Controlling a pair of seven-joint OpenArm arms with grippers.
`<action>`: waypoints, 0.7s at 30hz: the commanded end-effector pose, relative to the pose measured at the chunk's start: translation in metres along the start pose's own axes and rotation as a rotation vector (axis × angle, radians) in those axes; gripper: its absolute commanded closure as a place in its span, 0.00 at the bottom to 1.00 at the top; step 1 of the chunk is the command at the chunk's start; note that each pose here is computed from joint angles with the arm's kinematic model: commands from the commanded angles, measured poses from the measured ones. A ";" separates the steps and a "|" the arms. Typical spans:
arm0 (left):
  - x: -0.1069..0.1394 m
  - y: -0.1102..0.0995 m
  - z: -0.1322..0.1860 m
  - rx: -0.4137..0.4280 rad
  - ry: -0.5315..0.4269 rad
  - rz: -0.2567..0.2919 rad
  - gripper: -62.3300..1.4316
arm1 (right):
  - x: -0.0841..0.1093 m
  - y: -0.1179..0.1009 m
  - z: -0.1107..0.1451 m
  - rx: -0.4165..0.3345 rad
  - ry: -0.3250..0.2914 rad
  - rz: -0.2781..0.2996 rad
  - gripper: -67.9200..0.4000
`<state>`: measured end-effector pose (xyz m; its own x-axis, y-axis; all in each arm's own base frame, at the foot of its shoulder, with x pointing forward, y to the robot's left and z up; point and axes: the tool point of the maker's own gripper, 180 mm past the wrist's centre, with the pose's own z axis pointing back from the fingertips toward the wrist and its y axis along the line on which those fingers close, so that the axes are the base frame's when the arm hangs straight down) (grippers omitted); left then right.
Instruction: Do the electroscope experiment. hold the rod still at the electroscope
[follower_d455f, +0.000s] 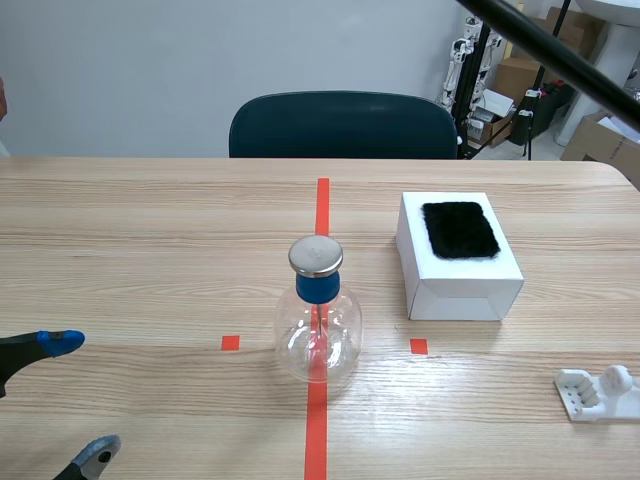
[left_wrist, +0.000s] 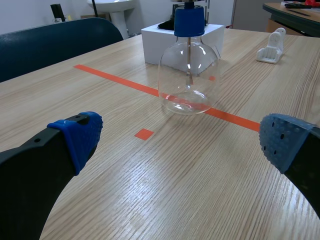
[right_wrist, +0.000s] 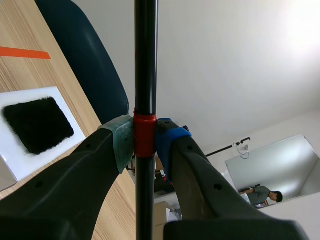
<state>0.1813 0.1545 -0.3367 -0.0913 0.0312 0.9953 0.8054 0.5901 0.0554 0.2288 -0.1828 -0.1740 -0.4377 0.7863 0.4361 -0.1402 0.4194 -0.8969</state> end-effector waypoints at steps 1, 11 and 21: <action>0.014 0.005 0.000 0.003 -0.060 -0.021 0.00 | 0.007 -0.012 -0.006 -0.038 -0.030 0.017 0.92; 0.014 0.005 0.000 0.003 -0.060 -0.021 0.00 | 0.006 -0.012 -0.006 -0.038 -0.023 0.017 0.92; 0.014 0.005 0.000 0.003 -0.060 -0.021 0.00 | 0.004 -0.016 -0.006 -0.062 -0.014 0.032 0.92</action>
<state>0.1813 0.1545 -0.3367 -0.0913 0.0312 0.9953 0.8054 0.5901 0.0554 0.2303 -0.1863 -0.1722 -0.4258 0.7984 0.4258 -0.1184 0.4174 -0.9010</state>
